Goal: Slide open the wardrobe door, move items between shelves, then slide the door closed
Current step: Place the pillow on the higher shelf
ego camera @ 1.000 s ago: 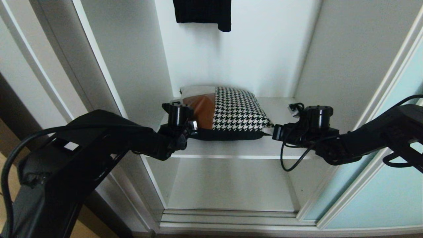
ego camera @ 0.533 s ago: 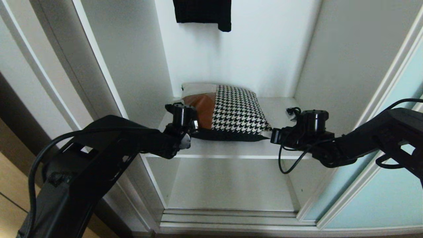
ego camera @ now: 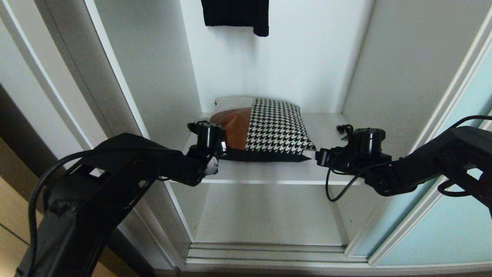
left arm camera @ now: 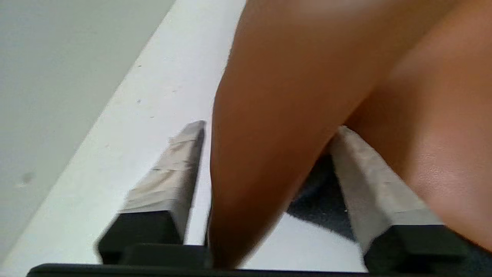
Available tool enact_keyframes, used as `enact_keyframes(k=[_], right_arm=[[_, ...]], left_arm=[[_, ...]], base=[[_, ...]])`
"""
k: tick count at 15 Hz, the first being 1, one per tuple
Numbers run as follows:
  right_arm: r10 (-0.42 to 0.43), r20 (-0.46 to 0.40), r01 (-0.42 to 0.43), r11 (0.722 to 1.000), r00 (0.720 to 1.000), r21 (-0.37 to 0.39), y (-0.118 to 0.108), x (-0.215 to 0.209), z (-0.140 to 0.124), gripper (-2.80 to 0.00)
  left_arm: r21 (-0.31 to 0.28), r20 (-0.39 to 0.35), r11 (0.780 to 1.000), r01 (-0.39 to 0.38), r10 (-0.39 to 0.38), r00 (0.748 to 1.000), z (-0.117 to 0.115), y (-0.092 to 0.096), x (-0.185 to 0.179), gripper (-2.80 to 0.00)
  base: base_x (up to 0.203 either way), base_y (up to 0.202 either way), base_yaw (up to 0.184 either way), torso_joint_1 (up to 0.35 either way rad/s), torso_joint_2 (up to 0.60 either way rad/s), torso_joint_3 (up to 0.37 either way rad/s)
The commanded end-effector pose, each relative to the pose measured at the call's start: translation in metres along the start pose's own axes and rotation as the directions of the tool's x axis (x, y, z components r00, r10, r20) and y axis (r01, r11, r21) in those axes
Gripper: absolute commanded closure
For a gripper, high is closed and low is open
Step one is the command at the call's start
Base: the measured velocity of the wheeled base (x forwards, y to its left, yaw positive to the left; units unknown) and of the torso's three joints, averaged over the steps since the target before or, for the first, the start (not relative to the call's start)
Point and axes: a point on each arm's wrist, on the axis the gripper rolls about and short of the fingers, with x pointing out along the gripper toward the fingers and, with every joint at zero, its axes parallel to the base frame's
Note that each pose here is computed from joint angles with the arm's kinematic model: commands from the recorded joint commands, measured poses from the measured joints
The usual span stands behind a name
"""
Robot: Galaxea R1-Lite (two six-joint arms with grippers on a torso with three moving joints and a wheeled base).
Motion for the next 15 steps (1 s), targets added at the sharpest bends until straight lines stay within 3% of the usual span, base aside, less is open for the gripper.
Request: enact_keyframes(k=[1, 7, 14, 15], right_arm=[[0.012, 0.015, -0.012, 1.000, 1.000, -0.007, 0.006, -0.007, 0.006, -2.80], [0.035, 0.065, -0.033, 0.999, 0.997, -0.033, 0.017, -0.029, 0.012, -2.80], [0.028, 0.071, -0.026, 0.999, 0.997, -0.032, 0.033, -0.061, 0.019, -2.80], [0.028, 0.075, -0.026, 0.999, 0.997, -0.033, 0.038, -0.071, 0.022, -2.80]], left_arm=[[-0.008, 0.013, 1.000, 0.020, -0.020, 1.000, 0.015, -0.001, -0.018, -2.80], [-0.017, 0.064, 0.994, 0.110, -0.109, 0.992, 0.023, -0.017, -0.062, -2.80], [-0.035, 0.107, 0.992, 0.122, -0.118, 0.987, 0.063, 0.001, -0.108, -2.80], [-0.040, 0.115, 0.991, 0.125, -0.119, 0.986, 0.072, 0.007, -0.120, 0.00]], base=[[0.000, 0.000, 0.000, 0.000, 0.00, 0.000], [0.000, 0.000, 0.000, 0.000, 0.00, 0.000], [0.000, 0.000, 0.000, 0.000, 0.00, 0.000], [0.000, 0.000, 0.000, 0.000, 0.00, 0.000]])
